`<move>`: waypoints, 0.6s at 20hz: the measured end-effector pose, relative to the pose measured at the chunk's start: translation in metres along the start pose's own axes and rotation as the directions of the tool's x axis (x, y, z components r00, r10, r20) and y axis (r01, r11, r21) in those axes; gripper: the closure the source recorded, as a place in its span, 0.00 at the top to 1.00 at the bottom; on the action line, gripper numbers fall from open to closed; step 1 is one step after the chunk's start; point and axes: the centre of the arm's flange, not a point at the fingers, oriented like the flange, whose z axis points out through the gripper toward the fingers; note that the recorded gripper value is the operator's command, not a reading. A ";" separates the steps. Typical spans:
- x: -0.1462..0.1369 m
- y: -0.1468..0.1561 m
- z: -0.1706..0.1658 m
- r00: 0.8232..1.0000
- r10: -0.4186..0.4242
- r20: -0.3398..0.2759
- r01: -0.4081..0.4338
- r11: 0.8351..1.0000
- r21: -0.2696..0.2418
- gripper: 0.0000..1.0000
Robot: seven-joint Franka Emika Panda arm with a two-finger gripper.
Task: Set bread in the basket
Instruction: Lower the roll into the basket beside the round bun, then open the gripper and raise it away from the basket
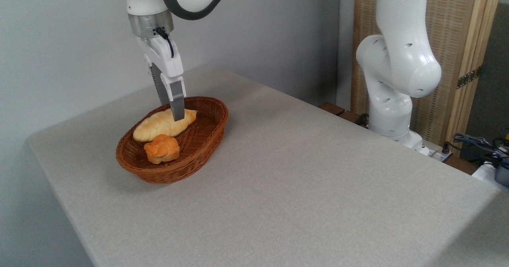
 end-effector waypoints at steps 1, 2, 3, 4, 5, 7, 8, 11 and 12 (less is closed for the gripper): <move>-0.001 -0.003 -0.003 1.000 -0.005 -0.005 0.005 1.000 0.004 1.00; -0.005 -0.011 -0.010 1.000 -0.020 -0.014 0.020 1.000 0.014 1.00; -0.013 -0.023 -0.020 0.999 -0.042 -0.026 0.042 0.999 0.027 1.00; -0.027 -0.041 -0.033 0.997 -0.065 -0.033 0.067 0.997 0.037 1.00; -0.041 -0.057 -0.046 0.997 -0.077 -0.032 0.078 0.996 0.040 1.00; -0.074 -0.091 -0.078 0.994 -0.113 -0.013 0.113 0.993 0.034 1.00; -0.090 -0.106 -0.093 0.991 -0.136 -0.007 0.136 0.990 0.033 1.00; -0.137 -0.152 -0.123 0.981 -0.192 -0.018 0.193 0.980 0.048 1.00; -0.146 -0.160 -0.126 0.980 -0.200 -0.019 0.201 0.978 0.050 1.00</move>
